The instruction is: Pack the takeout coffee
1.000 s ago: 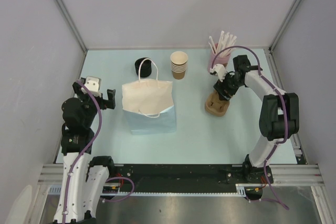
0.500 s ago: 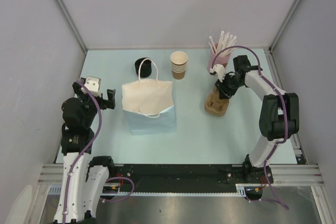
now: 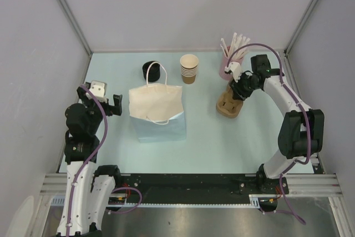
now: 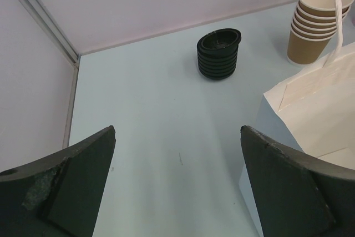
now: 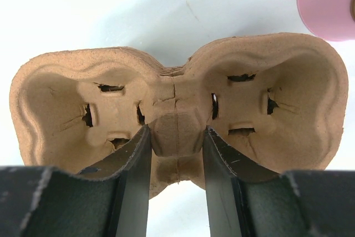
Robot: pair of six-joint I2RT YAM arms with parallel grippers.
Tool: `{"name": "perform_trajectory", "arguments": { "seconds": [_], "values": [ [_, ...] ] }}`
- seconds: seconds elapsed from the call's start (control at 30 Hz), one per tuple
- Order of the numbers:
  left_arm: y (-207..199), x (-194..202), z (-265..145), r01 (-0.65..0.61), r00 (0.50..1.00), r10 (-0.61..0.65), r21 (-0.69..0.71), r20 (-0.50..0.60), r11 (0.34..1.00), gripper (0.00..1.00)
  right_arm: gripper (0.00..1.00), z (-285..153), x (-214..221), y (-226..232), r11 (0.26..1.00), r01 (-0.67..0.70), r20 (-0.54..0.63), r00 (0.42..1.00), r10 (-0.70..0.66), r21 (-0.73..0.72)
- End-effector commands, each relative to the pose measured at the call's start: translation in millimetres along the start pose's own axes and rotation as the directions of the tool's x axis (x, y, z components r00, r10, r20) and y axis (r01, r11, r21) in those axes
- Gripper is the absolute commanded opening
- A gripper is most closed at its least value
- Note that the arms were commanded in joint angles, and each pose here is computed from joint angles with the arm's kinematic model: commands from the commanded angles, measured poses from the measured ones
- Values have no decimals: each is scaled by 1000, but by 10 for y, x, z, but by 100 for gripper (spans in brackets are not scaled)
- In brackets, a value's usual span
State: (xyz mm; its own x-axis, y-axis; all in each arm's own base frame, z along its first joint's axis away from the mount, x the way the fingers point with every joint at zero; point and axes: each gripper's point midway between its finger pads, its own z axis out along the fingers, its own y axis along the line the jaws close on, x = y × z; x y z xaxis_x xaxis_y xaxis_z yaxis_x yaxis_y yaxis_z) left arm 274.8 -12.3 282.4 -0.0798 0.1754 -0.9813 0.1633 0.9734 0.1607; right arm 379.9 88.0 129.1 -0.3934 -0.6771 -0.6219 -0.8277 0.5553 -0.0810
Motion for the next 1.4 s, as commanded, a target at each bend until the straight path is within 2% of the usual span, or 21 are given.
{"name": "perform_trajectory", "arguments": {
  "seconds": [0.0,0.07,0.1,0.2,0.27,0.37,0.57,0.67,0.83,1.23,1.33,1.37],
  "values": [
    [13,-22,7,-10,1000,10,2,14,1000,100,23,-48,-112,-115,995,-69,34,997,67,65],
    [14,-22,3,-10,1000,10,2,14,1000,100,23,34,16,-172,983,-152,-15,988,154,101],
    [9,-26,1,-10,1000,10,5,15,1000,100,17,46,71,-178,977,-180,-33,982,185,112],
    [5,-31,0,-11,1000,11,7,18,1000,100,13,39,237,-174,947,-292,-64,951,302,135],
    [5,-31,-3,-9,1000,9,7,18,1000,100,13,-81,263,-313,906,-379,-11,922,388,191],
    [-3,-36,-10,-11,1000,11,11,21,1000,100,13,-277,381,-564,848,-439,46,894,447,296],
    [-2,-64,-37,-10,999,10,9,31,1000,100,12,-596,786,-1072,657,-553,135,808,574,512],
    [-3,-71,-47,-9,999,9,10,34,1000,99,17,-626,974,-1187,610,-585,147,775,615,535],
    [-14,-69,-47,-11,999,10,16,34,1000,100,22,-481,1142,-1126,599,-616,109,738,666,511],
    [-20,-63,-47,-11,999,10,21,35,1000,100,27,-441,1222,-1150,585,-617,108,731,674,526],
    [-23,-64,-48,-14,999,13,24,36,1000,100,33,-423,1237,-1143,588,-616,102,731,675,524],
    [-27,-65,-47,-14,999,13,25,36,1000,99,38,-425,1231,-1147,590,-615,103,733,673,523]
  ]
}}
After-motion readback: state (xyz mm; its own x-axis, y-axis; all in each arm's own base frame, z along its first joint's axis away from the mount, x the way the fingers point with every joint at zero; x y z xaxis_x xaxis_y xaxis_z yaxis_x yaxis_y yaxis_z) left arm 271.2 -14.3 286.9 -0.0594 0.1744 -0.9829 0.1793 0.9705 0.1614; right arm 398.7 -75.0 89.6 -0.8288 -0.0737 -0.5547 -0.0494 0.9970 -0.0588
